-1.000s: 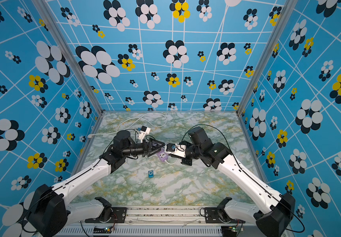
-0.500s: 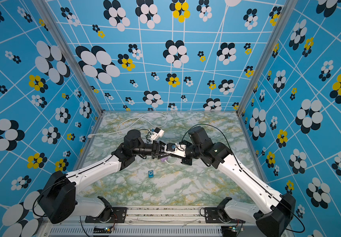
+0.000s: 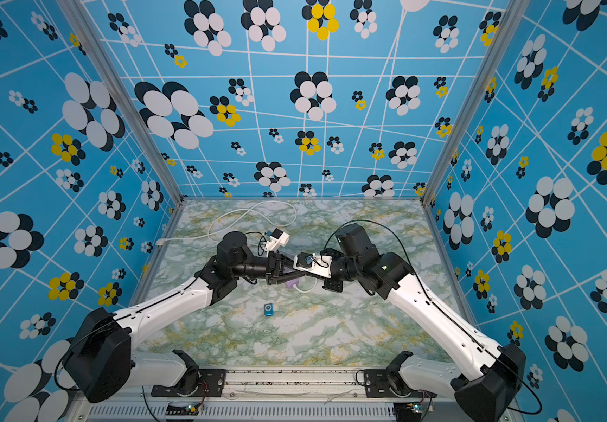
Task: Charge mp3
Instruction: Adjust the charging cable.
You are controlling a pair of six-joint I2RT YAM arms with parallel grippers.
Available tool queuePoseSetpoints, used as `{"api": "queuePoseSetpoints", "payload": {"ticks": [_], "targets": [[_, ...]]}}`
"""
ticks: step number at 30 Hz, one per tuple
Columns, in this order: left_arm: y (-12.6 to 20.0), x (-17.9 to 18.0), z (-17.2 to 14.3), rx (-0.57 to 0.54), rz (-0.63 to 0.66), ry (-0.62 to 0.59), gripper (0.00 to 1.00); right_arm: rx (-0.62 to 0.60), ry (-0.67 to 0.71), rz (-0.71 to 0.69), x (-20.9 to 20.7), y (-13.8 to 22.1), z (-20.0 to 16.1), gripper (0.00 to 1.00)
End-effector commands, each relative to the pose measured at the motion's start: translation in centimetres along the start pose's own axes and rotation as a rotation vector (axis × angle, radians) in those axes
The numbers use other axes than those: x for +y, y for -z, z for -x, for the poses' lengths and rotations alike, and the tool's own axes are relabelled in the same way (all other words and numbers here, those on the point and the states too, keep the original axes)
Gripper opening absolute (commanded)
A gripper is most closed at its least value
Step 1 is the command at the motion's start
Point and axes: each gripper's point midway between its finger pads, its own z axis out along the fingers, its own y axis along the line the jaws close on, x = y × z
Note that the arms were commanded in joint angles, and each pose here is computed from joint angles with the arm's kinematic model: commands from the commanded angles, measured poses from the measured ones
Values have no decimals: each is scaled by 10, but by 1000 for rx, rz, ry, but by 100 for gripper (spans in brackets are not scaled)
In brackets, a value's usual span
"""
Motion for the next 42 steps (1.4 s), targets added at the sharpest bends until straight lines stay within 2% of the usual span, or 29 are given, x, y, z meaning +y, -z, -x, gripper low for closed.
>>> {"api": "queuePoseSetpoints", "payload": {"ticks": [1, 3, 5, 6, 8, 10, 13, 15, 17, 18, 19, 22, 25, 26, 30, 33, 34, 35, 36, 38, 39, 40, 42], "targets": [[0, -7, -2, 20, -27, -16, 31, -3, 10, -8, -5, 3, 5, 2], [-1, -8, -2, 25, -29, -17, 28, -2, 8, -6, -5, 2, 4, 2], [-1, -8, -2, 31, -35, -15, 21, -3, 8, -3, -5, 2, 4, 2], [-1, -9, -2, 32, -40, -15, 16, -2, 8, -4, -5, 1, 4, 2], [-2, -10, -1, 34, -49, -12, 1, -2, 7, -10, -6, 2, 4, 4], [-2, -12, 1, 34, -57, -15, 0, -2, 1, -28, -9, 2, 4, 8], [1, -17, 9, 5, -59, -32, 0, -14, -67, -118, -21, 10, 3, 31], [6, -24, 18, -28, -63, -58, 0, -70, -252, -243, -44, 31, 0, 48], [10, -32, 26, -54, -65, -87, 0, -260, -545, -295, -65, 66, 2, 60], [10, -38, 29, -56, -67, -101, 0, -414, -732, -273, -76, 85, 8, 65], [10, -44, 32, -55, -70, -115, 0, -569, -937, -188, -85, 97, 14, 66], [9, -57, 42, -65, -82, -141, 0, -906, -1315, 74, -104, 108, 41, 65], [11, -61, 54, -98, -72, -151, 0, -1079, -1543, 342, -116, 108, 46, 50], [12, -62, 58, -109, -65, -152, 0, -1123, -1541, 384, -116, 114, 49, 47], [10, -64, 69, -122, -60, -153, 0, -924, -1598, 397, -107, 90, 44, 47], [9, -65, 73, -118, -59, -149, 0, -906, -1602, 420, -103, 85, 42, 48], [10, -60, 76, -127, -40, -141, 0, -901, -1590, 428, -100, 87, 43, 67], [11, -54, 79, -143, -11, -128, 0, -885, -1572, 419, -96, 89, 44, 98], [14, -48, 82, -160, 15, -115, 0, -852, -1550, 380, -91, 90, 41, 100], [19, -42, 89, -209, 45, -114, 0, -677, -1567, 143, -77, 88, 11, 100], [20, -42, 91, -221, 49, -120, 0, -603, -1573, 75, -69, 87, 0, 99], [20, -45, 92, -233, 41, -136, 0, -590, -1596, 116, -65, 82, -1, 99], [19, -49, 94, -240, 17, -144, 0, -676, -1638, 266, -67, 72, 14, 99]]}}
